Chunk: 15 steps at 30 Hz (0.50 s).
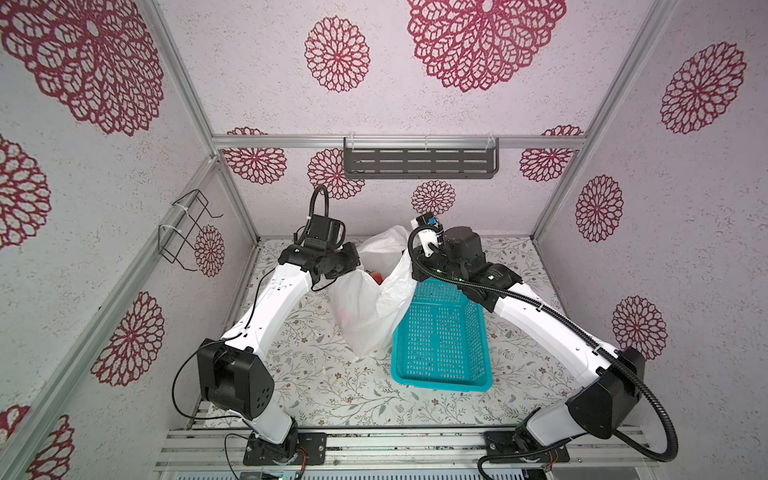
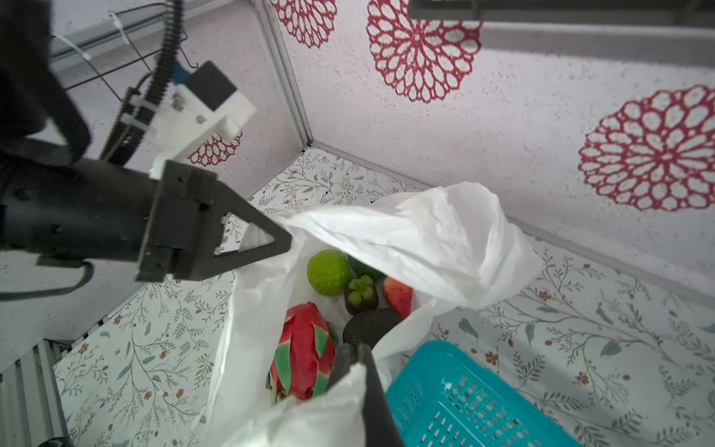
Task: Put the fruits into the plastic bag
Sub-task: 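Release the bag rim with both grippers and draw them back from the bag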
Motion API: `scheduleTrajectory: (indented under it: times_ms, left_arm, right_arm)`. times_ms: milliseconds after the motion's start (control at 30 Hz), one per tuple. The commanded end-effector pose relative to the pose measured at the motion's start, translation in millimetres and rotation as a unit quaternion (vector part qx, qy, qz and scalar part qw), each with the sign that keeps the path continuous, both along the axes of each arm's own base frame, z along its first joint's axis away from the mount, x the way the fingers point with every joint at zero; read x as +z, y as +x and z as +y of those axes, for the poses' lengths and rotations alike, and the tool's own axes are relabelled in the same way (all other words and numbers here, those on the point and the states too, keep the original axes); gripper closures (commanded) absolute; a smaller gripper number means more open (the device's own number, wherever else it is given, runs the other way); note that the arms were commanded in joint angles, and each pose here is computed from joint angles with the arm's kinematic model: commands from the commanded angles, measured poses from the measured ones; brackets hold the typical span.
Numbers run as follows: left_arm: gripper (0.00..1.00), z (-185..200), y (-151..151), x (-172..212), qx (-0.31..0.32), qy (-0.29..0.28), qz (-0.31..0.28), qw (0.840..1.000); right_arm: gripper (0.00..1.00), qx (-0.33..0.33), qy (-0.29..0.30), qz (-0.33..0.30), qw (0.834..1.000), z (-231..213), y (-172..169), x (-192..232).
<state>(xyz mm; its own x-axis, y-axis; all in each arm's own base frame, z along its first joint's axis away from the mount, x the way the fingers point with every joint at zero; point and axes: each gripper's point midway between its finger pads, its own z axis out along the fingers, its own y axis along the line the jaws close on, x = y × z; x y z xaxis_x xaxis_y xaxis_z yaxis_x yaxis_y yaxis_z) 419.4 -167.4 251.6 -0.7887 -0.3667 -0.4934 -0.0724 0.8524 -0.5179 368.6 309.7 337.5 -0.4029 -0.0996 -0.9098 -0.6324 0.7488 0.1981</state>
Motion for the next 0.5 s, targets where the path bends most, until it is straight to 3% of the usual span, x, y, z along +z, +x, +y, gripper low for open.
scheduleTrajectory:
  times_ms: [0, 67, 200, 267, 333, 367, 467]
  left_arm:
    - [0.87, 6.6, -8.2, 37.8, 0.014, -0.033, -0.05, 0.998]
    - [0.67, 2.8, -14.2, 49.7, 0.005, -0.067, -0.065, 0.996]
    - [0.41, -2.1, -27.2, 86.4, -0.013, -0.118, -0.113, 0.987]
    - [0.3, 1.8, -35.3, 106.9, -0.013, -0.124, -0.142, 0.982]
    - [0.21, 13.9, -41.8, 121.6, 0.004, -0.116, -0.167, 0.979]
    - [0.17, 23.6, -44.5, 126.7, 0.021, -0.107, -0.177, 0.978]
    - [0.13, 58.7, -48.0, 126.0, 0.085, -0.074, -0.181, 0.977]
  right_arm:
    - [1.0, -0.011, 0.04, 0.024, 0.999, 0.8, 12.9, -0.6]
    - [1.0, -0.015, 0.042, 0.047, 0.998, 0.5, 18.4, -14.2]
    - [0.99, -0.027, 0.046, 0.09, 0.994, -3.1, 29.8, -40.8]
    - [0.93, -0.03, 0.05, 0.105, 0.993, -6.0, 32.9, -47.2]
    - [0.77, -0.029, 0.055, 0.113, 0.992, -9.1, 33.8, -48.8]
    - [0.63, -0.025, 0.058, 0.117, 0.991, -10.6, 32.7, -49.6]
    - [0.35, -0.011, 0.063, 0.126, 0.99, -17.5, 26.3, -48.6]
